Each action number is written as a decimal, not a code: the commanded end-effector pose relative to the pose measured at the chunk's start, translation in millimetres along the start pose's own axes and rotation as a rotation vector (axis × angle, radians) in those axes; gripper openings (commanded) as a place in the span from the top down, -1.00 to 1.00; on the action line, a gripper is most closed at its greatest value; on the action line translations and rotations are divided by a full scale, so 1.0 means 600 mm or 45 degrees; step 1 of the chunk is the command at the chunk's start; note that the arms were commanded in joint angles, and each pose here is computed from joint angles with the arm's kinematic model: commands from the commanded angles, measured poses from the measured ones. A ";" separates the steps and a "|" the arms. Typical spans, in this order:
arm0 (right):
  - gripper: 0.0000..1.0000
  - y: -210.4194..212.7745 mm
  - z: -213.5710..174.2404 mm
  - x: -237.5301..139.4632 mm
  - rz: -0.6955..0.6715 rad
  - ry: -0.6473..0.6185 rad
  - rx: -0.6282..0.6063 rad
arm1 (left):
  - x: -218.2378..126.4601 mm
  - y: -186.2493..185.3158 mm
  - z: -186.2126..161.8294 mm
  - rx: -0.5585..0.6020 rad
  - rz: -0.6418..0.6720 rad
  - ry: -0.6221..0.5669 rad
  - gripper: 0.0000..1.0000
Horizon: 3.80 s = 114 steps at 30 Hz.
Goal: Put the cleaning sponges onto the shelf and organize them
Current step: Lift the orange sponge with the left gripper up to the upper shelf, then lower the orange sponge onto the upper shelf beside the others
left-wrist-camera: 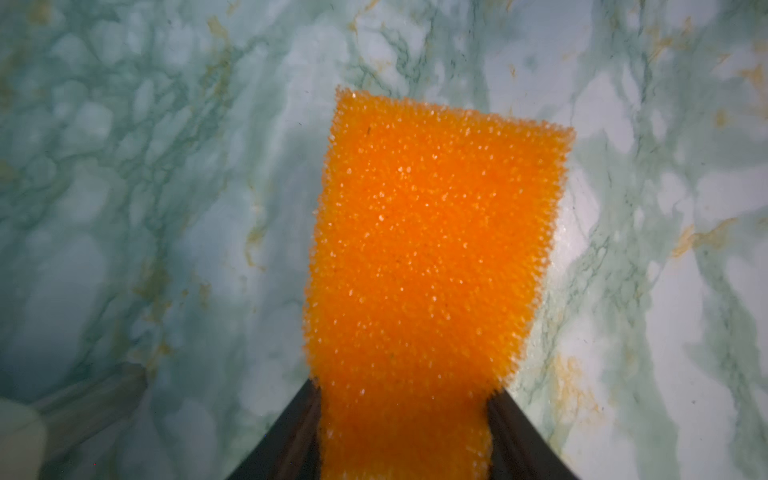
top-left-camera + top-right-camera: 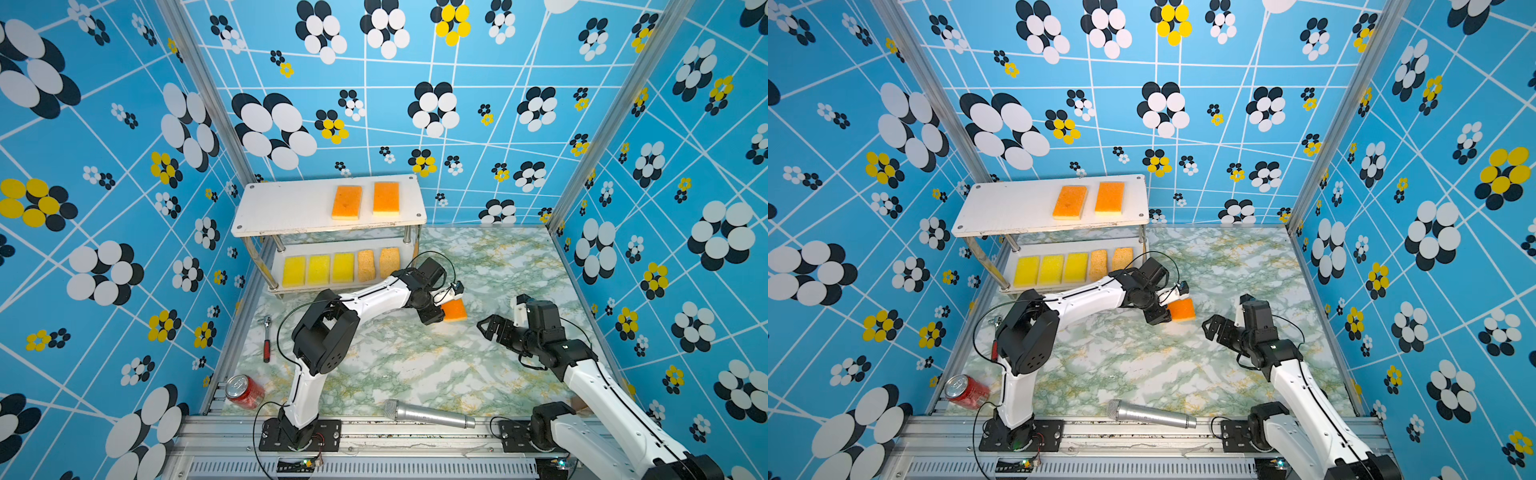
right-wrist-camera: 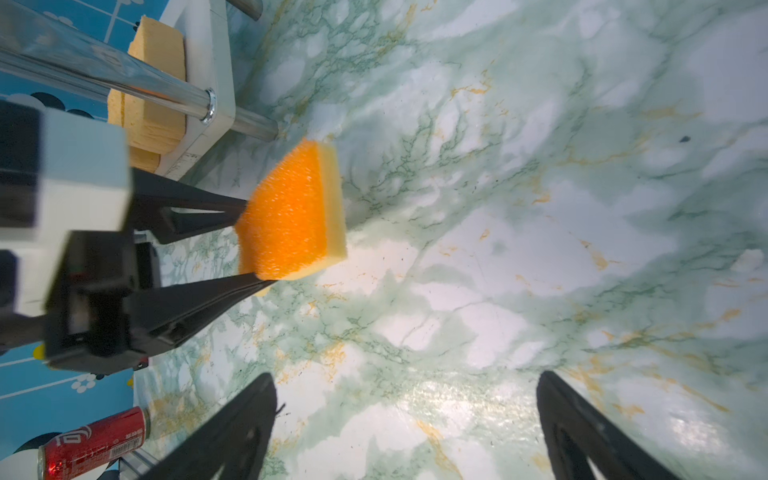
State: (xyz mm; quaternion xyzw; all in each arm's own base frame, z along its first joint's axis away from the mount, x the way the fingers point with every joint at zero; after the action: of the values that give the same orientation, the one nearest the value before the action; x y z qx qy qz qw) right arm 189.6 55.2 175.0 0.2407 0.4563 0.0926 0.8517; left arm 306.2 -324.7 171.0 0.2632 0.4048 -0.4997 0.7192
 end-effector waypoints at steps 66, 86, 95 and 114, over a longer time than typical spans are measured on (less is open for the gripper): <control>-0.99 -0.004 0.015 0.064 0.063 0.087 0.062 | -0.700 0.206 -0.157 -1.244 1.171 -0.751 -0.32; -0.98 -0.004 0.013 0.060 0.076 0.068 0.073 | -0.687 0.255 -0.169 -1.287 1.138 -0.734 -0.33; -0.99 -0.004 0.013 0.059 0.078 0.064 0.082 | -0.675 0.266 -0.171 -1.309 1.102 -0.725 -0.35; -0.99 -0.002 0.015 0.057 0.079 0.064 0.088 | -0.657 0.279 -0.178 -1.322 1.102 -0.669 -0.44</control>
State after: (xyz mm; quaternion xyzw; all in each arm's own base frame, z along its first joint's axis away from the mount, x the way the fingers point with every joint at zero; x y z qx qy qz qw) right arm 219.7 65.4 154.5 0.2769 0.4728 0.1093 0.8294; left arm 357.4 16.7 441.4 -0.1046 0.2671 0.0369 0.9573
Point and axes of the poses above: each gripper's point midway between its finger pads, its own x axis out along the fingers, its own y axis along the line the jaws close on, z = x × y, the point moved 10 cm from there along -x, back along the fingers, and after that the axes turned 3 degrees about -x, right-handed, at the moved point
